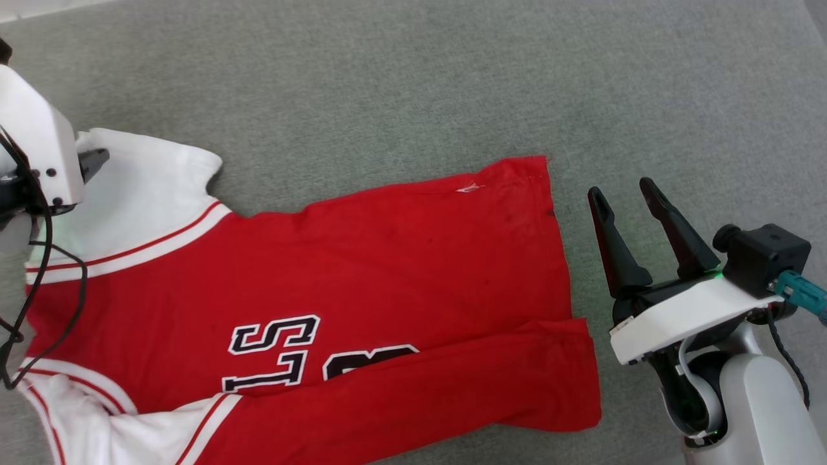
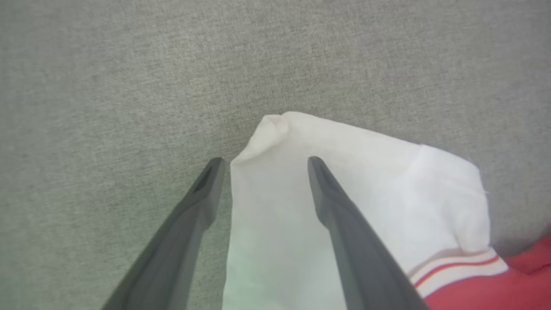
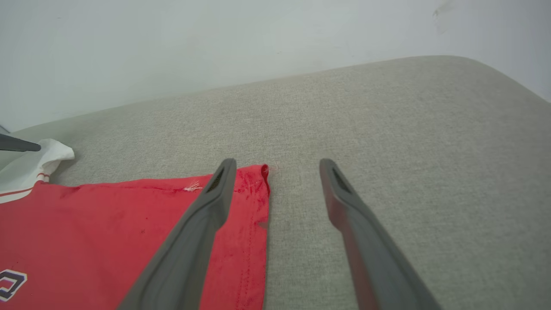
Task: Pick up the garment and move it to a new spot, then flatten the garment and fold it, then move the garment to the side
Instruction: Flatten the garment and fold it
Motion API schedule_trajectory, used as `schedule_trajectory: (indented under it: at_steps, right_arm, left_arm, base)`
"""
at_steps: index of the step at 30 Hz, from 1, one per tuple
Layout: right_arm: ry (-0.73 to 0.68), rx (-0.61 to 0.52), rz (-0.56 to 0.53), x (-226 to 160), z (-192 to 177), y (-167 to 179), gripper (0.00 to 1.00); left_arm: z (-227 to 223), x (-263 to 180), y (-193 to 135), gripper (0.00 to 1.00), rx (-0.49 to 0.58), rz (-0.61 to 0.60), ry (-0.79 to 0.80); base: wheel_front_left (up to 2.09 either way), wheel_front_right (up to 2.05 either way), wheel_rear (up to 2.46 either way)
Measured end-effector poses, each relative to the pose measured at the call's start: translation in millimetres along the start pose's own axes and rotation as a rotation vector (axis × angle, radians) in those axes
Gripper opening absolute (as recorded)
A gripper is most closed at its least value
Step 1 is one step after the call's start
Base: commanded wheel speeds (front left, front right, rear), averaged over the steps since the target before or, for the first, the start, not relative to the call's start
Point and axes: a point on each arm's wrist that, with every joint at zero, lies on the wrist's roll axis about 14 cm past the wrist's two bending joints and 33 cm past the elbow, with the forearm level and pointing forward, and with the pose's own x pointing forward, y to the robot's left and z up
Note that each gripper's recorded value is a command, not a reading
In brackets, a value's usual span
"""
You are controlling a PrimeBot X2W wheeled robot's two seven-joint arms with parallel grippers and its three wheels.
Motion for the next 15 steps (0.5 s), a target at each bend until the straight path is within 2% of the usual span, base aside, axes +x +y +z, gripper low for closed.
schedule_trajectory:
  at_steps: [7,8,9,10,11,15]
  right_arm:
    - [0.044,0.026,-0.052,-2,-19,-17,1.00]
    - [0.044,0.027,-0.057,-2,-20,-18,1.00]
    - [0.046,0.029,-0.063,-2,-21,-20,1.00]
    - [0.048,0.032,-0.066,-2,-22,-22,1.00]
    - [0.050,0.032,-0.069,-3,-22,-23,1.00]
    - [0.055,0.045,-0.075,-2,-22,-25,1.00]
  left_arm:
    - [-25,30,-3,1.00,-0.001,-0.019,0.173]
    - [-28,32,-5,0.95,-0.014,-0.030,0.192]
    - [-28,34,-5,0.47,-0.030,-0.034,0.197]
    - [-29,36,-6,0.17,-0.035,-0.033,0.200]
    - [-29,37,-6,0.00,-0.040,-0.034,0.199]
    - [-29,38,-9,0.00,-0.065,-0.045,0.186]
  base:
    - [0.00,0.00,0.00]
    - [0.00,0.00,0.00]
    - [0.00,0.00,0.00]
    - [0.00,0.00,0.00]
    - [0.00,0.00,0.00]
    - [0.00,0.00,0.00]
